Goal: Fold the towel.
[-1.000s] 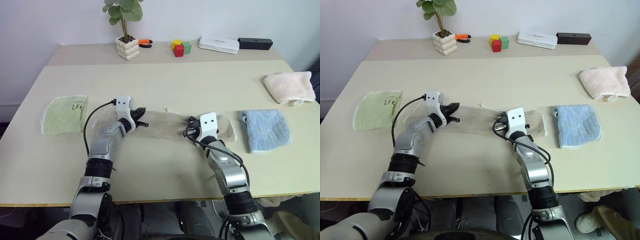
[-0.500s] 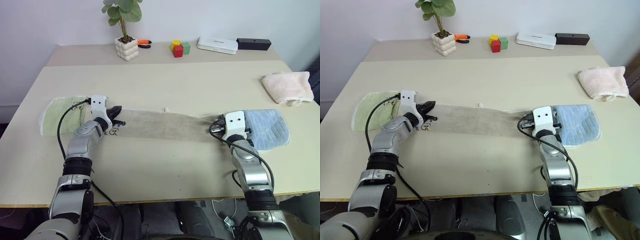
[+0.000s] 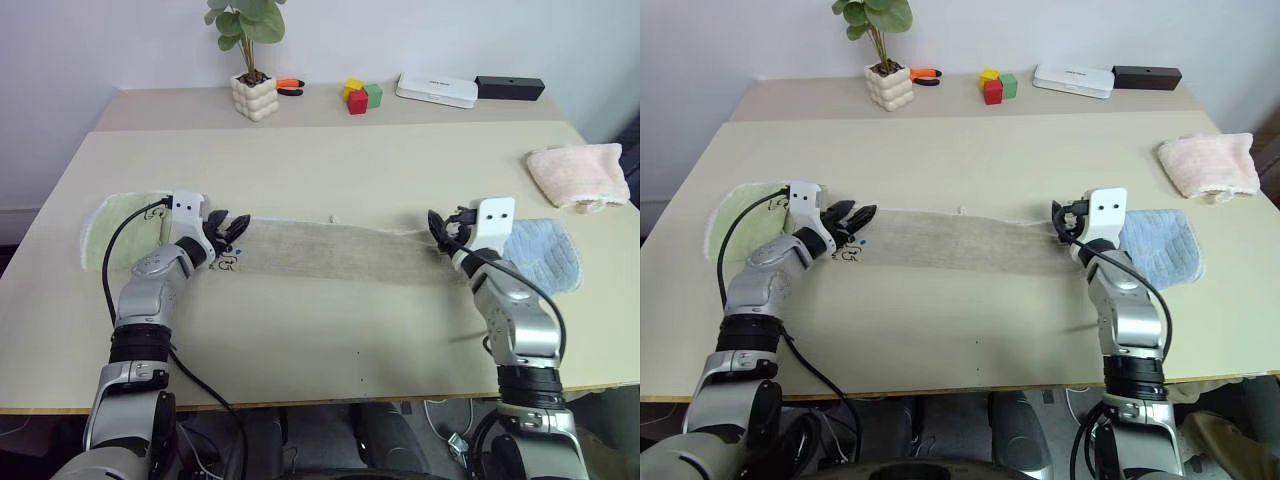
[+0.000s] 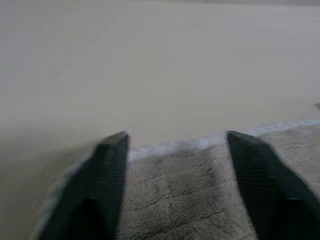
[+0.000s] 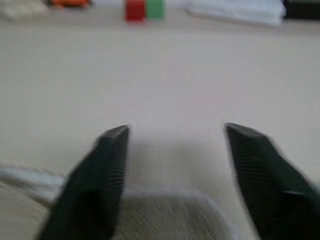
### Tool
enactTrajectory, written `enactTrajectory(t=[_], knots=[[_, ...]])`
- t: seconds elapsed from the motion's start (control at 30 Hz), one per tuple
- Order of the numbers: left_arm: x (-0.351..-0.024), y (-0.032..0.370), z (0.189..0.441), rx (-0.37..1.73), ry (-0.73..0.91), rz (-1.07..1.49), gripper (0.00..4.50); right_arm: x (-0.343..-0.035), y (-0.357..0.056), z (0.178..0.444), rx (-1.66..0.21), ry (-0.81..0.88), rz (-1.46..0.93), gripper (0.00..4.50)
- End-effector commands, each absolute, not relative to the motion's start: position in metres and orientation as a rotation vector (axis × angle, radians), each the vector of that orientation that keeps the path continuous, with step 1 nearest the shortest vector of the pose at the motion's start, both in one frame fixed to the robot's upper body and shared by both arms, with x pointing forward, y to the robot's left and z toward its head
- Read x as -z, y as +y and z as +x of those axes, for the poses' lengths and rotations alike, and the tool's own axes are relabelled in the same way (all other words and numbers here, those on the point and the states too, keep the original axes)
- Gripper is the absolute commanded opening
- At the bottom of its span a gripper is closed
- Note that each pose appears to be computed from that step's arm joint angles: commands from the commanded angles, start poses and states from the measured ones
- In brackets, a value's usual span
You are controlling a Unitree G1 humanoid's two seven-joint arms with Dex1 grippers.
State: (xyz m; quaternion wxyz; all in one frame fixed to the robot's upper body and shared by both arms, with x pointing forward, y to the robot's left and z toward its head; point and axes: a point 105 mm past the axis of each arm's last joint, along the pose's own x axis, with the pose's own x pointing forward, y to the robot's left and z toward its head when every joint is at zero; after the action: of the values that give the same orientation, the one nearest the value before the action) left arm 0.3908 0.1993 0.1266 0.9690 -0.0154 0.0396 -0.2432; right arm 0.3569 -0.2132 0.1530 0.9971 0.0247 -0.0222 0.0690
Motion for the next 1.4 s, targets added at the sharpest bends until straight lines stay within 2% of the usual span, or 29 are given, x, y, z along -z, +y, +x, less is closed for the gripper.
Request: enactTrajectory(t=[0.03, 0.23, 0.43, 0.6, 0.83, 1.2, 1.3, 1.4], knots=[[-0.158, 0.195, 0.387, 0.607, 0.002, 0.028, 4.42, -0.178, -0.216, 0.334, -0.210, -0.094, 0.179, 4.46], [-0.189, 0.182, 0.371, 0.858, -0.030, 0.080, 4.42, -0.166, -0.199, 0.275, -0.265, 0.014, 0.437, 4.46], [-0.207, 0.163, 0.343, 1.137, -0.087, 0.185, 4.42, -0.127, -0.200, 0.236, -0.103, 0.167, 0.488, 4.46], [-0.203, 0.168, 0.331, 1.258, -0.011, 0.179, 4.42, -0.101, -0.214, 0.235, 0.059, 0.241, 0.493, 4.46], [-0.207, 0.161, 0.325, 1.285, -0.066, 0.192, 4.42, -0.091, -0.195, 0.246, 0.033, 0.262, 0.580, 4.46], [-0.199, 0.163, 0.307, 1.285, -0.018, 0.164, 4.42, -0.077, -0.197, 0.279, 0.103, 0.257, 0.637, 4.46], [-0.197, 0.169, 0.305, 1.269, -0.008, 0.165, 4.50, -0.077, -0.200, 0.290, 0.129, 0.237, 0.674, 3.58], [-0.197, 0.171, 0.306, 1.250, -0.017, 0.161, 4.50, -0.077, -0.202, 0.297, 0.152, 0.226, 0.682, 2.08]])
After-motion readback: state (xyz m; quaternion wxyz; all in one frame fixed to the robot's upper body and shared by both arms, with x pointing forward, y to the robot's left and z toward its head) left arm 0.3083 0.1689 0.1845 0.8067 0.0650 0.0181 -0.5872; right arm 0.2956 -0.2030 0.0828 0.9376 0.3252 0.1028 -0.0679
